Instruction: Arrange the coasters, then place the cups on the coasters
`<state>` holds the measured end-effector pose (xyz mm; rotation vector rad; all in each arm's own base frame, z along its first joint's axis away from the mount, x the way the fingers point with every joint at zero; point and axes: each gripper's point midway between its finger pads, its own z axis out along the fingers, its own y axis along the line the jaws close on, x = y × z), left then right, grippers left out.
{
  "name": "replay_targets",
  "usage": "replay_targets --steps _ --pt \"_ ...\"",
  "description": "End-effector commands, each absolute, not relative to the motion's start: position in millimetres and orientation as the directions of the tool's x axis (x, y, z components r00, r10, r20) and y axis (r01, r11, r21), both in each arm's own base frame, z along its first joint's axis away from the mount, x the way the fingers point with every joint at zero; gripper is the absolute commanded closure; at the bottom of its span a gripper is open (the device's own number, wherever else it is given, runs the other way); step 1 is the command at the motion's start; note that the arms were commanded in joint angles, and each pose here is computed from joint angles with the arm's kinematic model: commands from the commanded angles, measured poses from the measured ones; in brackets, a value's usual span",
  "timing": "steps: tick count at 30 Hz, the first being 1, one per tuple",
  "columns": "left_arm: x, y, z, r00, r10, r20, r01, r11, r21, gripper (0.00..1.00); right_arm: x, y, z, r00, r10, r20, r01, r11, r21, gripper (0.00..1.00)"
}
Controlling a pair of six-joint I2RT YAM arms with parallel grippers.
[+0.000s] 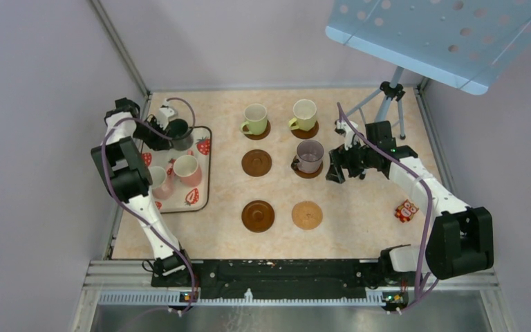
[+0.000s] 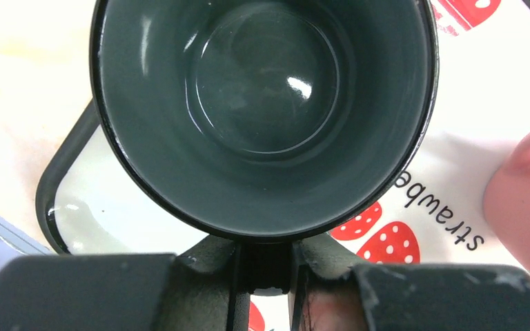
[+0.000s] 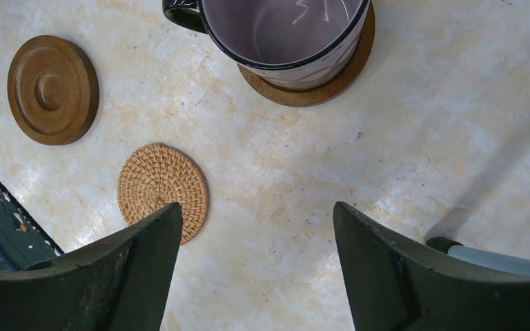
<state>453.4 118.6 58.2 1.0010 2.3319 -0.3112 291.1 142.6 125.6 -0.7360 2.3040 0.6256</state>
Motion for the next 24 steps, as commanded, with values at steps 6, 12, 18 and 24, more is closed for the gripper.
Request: replay_targets --steps 6,12,18,24 --pt "463 104 132 -0.497 0.489 -0.717 0.672 0.739 0.038 1.00 300 143 139 -0.613 -0.331 -0.718 -0.652 0.725 0.222 0.21" --pt "473 91 196 -0.460 0.378 -0.803 0.612 0.790 0.021 1.00 305 140 149 -0.603 -0.307 -0.736 -0.629 0.751 0.202 0.18" --pt "464 60 265 -0.363 0.291 -0.885 0.612 0.791 0.010 1.00 309 139 171 -0.556 -0.284 -0.781 -0.625 0.762 0.168 0.17" --pt "443 -3 306 -0.290 0.277 -0.916 0.632 0.774 0.034 1.00 307 137 191 -0.527 -0.266 -0.807 -0.619 0.771 0.150 0.17"
